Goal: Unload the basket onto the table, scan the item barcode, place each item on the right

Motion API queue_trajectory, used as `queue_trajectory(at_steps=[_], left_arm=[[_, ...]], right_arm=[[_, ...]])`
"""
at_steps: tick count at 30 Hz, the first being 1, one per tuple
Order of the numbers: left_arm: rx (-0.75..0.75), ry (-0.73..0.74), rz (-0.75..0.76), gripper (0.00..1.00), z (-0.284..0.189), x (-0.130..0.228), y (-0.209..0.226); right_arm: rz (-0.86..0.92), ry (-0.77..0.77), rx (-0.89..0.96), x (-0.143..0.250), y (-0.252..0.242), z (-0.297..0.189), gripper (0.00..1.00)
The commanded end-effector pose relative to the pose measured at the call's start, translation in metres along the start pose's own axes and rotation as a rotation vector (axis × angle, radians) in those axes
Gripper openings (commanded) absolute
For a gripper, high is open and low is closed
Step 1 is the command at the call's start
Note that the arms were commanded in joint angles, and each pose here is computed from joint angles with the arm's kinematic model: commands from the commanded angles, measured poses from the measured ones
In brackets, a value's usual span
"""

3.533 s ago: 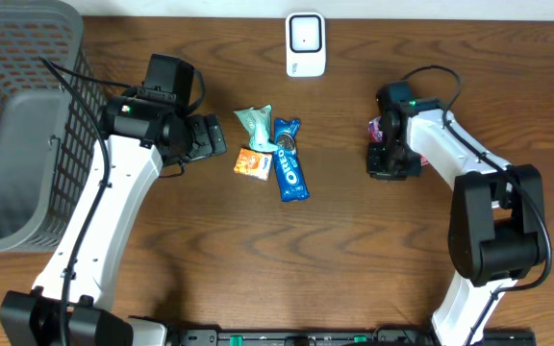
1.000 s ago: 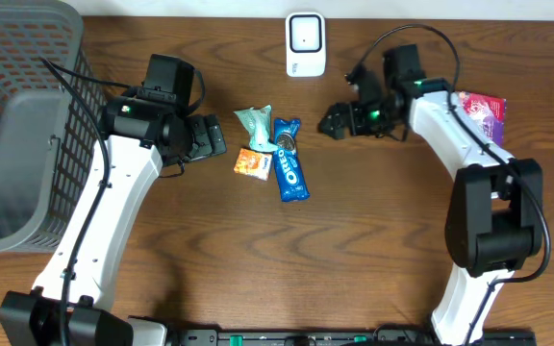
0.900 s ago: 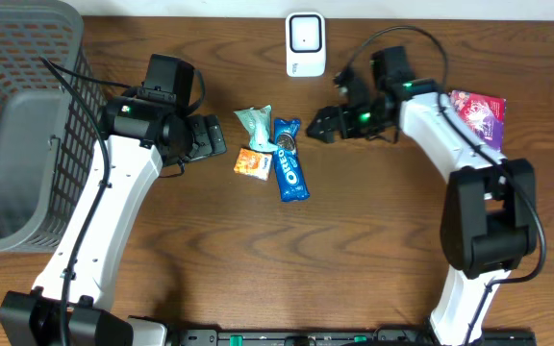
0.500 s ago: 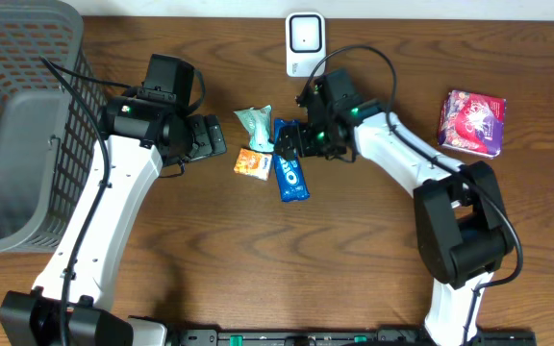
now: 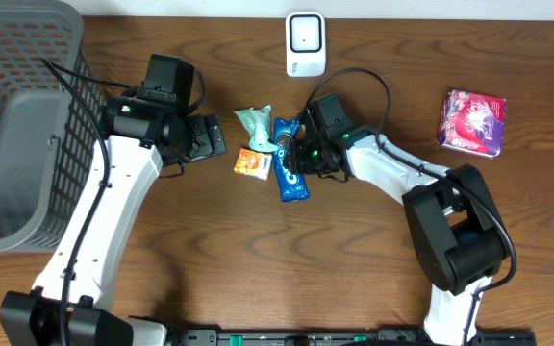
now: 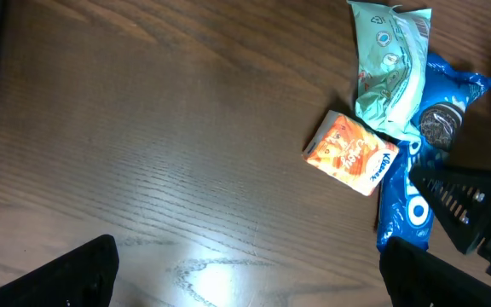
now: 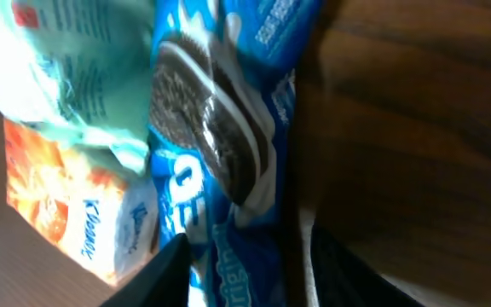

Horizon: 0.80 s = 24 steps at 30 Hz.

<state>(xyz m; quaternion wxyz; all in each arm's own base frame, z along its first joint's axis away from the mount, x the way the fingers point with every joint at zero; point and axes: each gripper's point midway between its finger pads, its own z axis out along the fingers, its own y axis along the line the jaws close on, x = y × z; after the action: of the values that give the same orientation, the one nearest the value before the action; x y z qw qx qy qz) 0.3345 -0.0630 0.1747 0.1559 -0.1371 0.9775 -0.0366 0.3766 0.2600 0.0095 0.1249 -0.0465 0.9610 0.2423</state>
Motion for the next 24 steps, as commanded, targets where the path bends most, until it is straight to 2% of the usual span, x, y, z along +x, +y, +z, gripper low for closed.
queue_trajectory(at_steps=[1, 2, 5, 10, 14, 21, 24], left_arm=[[-0.017, 0.003, 0.015, 0.98, 0.002, 0.001, 0.004], [-0.017, 0.003, 0.014, 0.98, 0.002, 0.001, 0.004], [-0.017, 0.003, 0.015, 0.98, 0.002, 0.001, 0.004], [-0.017, 0.003, 0.015, 0.98, 0.002, 0.001, 0.004], [-0.017, 0.004, 0.015, 0.98, 0.002, 0.001, 0.004], [-0.017, 0.004, 0.014, 0.98, 0.002, 0.001, 0.004], [-0.017, 0.004, 0.014, 0.98, 0.002, 0.001, 0.004]], right_arm=[[0.04, 0.017, 0.014, 0.014, -0.006, 0.006, 0.36], [0.04, 0.019, 0.016, 0.015, -0.007, 0.006, 0.31], [0.043, 0.027, 0.019, 0.018, -0.008, 0.007, 0.01], [0.043, 0.032, 0.02, 0.02, -0.008, 0.007, 0.01], [0.033, -0.031, 0.046, 0.002, -0.012, -0.028, 0.01], [0.042, -0.271, 0.453, -0.025, -0.061, -0.123, 0.01], [0.016, -0.328, 0.58, -0.028, -0.074, -0.154, 0.01]])
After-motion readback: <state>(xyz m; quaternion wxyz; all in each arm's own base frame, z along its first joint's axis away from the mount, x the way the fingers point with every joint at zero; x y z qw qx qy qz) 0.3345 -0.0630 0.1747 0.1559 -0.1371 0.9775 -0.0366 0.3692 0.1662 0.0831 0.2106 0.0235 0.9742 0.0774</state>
